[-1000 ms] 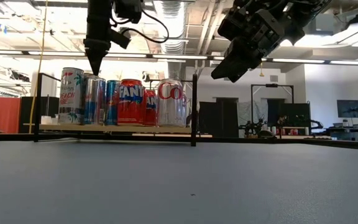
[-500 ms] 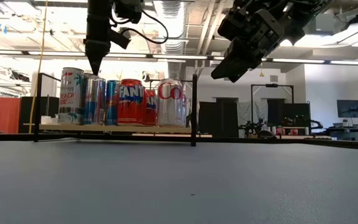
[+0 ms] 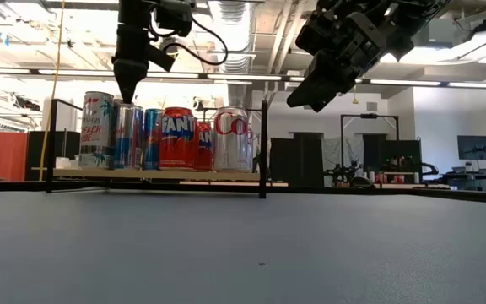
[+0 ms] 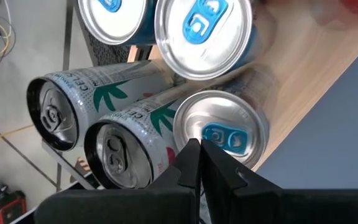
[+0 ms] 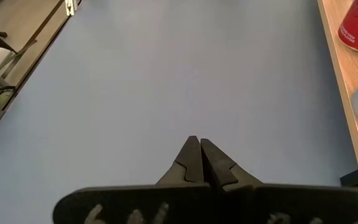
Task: Place canned beverage on shelf
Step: Adjust the blue cans on the shelf, then return to Home Position
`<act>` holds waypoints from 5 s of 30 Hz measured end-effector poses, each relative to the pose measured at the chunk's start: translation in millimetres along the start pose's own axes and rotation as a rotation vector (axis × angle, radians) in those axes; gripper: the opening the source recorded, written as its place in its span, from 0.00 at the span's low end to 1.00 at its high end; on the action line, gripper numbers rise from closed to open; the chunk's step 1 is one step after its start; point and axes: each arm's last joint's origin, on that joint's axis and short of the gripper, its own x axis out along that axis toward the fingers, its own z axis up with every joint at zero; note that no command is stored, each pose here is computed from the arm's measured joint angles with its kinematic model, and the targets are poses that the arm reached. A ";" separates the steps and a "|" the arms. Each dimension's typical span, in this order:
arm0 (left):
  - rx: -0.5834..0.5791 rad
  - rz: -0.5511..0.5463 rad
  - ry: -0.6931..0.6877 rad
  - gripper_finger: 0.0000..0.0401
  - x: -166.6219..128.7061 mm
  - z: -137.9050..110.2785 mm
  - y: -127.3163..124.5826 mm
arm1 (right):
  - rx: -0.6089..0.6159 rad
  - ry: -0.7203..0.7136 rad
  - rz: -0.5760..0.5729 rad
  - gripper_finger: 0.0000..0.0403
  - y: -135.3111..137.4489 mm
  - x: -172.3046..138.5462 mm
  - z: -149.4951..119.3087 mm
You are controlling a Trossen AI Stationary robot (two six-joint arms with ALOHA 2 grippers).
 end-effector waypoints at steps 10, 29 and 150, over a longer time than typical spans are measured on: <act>-0.005 -0.005 -0.008 0.00 0.0 0.8 -0.1 | -0.001 0.002 0.010 0.00 3.4 1.0 0.1; 0.016 0.027 0.020 0.00 10.7 -2.5 -9.3 | -0.033 0.009 0.046 0.00 16.1 4.7 0.2; 0.058 -0.502 -1.314 0.00 -87.9 -22.7 -50.6 | -0.156 -0.294 -0.030 0.00 27.1 -80.5 10.5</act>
